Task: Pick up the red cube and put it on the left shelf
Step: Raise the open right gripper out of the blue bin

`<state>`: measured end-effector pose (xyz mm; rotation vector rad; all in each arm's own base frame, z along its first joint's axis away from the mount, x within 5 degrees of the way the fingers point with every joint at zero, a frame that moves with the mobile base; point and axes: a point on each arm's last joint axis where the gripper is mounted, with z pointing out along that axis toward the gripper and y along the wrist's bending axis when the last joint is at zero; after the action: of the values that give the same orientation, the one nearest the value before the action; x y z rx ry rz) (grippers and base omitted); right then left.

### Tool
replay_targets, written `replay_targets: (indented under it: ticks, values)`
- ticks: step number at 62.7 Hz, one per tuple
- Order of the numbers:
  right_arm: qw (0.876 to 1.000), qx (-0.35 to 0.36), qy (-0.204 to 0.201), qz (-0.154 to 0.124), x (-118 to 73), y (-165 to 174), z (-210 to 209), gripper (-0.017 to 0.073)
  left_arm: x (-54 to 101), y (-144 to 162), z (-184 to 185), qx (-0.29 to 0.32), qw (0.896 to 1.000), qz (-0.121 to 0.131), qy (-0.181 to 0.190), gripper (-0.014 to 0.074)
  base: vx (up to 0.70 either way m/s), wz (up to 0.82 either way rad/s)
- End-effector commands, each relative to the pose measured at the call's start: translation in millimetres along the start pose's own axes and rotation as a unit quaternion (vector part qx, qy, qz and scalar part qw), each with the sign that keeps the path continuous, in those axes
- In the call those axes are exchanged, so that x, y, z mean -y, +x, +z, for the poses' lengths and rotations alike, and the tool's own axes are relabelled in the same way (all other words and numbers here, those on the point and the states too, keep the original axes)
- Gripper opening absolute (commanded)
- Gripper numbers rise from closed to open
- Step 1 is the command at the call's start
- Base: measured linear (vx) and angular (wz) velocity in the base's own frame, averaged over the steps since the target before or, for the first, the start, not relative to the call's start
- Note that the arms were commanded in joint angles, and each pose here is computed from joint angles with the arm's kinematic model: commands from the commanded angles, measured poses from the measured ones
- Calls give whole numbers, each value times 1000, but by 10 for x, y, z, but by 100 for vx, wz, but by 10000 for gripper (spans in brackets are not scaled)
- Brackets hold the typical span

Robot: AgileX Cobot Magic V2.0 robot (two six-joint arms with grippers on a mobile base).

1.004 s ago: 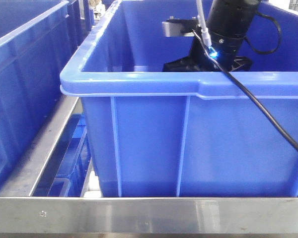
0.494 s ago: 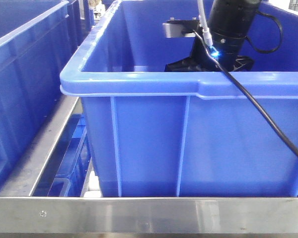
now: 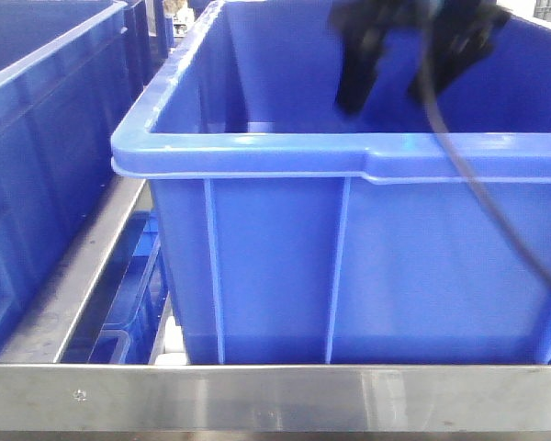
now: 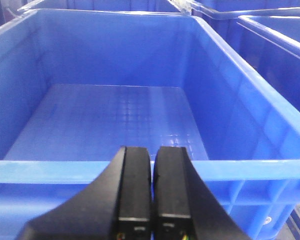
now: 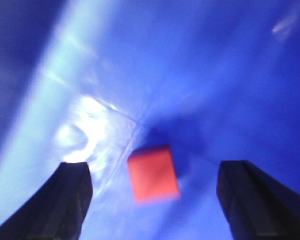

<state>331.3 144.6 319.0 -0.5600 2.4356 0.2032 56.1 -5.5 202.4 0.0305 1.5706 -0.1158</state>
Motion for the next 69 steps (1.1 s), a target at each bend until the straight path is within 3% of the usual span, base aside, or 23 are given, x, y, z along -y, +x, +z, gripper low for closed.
replay_targets:
  ticks: [1, 9, 21, 37, 47, 54, 69]
  values:
    - [995, 100, 9, -7, -10, -51, -494, 608, -4, -7, -2, 38, 999, -3, 1, 101, 0, 0]
    - [989, 147, 13, -7, -27, 194, -771, 498, -4, -7, -2, 38, 999, -3, 1, 101, 0, 0]
    - [977, 211, 17, -8, -56, 673, -1160, 232, -4, -7, -2, 38, 999, -3, 1, 101, 0, 0]
    - [951, 309, 23, -8, -89, 1329, -1519, 43, -4, -7, -2, 38, 999, -3, 1, 101, 0, 0]
    - [926, 375, 27, -9, -106, 1768, -1650, 46, -4, -7, -2, 38, 999, -3, 1, 101, 0, 0]
    - [917, 397, 27, -9, -116, 1991, -1690, 46, -4, -7, -2, 38, 999, -3, 1, 101, 0, 0]
    - [915, 403, 27, -10, -123, 2201, -1656, 46, -4, -7, -2, 38, 999, -3, 1, 101, -1, -7]
